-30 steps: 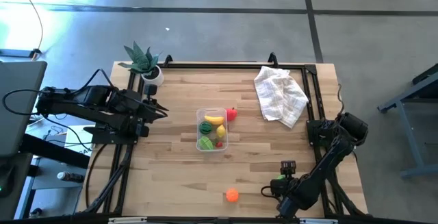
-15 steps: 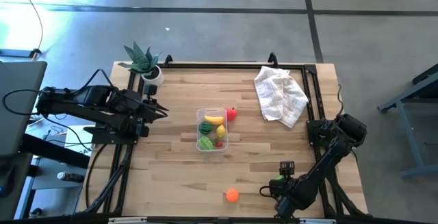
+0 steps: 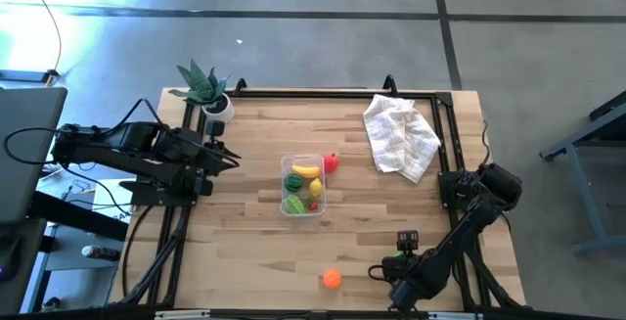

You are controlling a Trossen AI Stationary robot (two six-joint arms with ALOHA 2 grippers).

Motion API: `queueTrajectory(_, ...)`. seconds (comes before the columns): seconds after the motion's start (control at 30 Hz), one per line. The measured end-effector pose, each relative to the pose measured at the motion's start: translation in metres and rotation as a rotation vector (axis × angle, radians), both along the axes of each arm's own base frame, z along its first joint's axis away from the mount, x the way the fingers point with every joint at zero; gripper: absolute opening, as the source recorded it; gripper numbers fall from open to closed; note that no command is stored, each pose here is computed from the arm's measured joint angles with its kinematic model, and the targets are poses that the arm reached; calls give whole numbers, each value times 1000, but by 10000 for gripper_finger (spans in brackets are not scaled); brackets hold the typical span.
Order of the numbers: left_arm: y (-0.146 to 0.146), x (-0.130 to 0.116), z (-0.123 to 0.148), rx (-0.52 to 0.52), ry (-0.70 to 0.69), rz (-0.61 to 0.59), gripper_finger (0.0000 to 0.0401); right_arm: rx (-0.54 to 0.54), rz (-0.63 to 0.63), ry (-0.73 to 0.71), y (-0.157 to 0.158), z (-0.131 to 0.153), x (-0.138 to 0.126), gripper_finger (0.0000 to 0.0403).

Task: Pick and placing Produce into tupperware
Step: Put the melon into the bin

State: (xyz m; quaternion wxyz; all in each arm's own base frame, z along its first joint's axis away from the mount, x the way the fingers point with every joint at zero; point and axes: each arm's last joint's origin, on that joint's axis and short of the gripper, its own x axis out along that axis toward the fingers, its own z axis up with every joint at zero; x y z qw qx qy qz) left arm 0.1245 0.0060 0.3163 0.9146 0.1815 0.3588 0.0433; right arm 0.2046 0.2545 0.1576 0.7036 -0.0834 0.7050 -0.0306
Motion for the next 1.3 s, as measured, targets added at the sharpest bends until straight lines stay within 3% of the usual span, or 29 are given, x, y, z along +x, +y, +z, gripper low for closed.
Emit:
queueTrajectory(0.5, 0, 0, 0, 0, 0, 0, 85, 17, -32, 20, -1, 0, 1, 281)
queueTrajectory(0.87, 0, 0, 0, 0, 0, 0, 85, 23, -35, 20, -1, 0, 1, 240)
queueTrajectory(1.3, 0, 0, 0, 0, 0, 0, 85, 28, -35, 15, 0, 0, 2, 236)
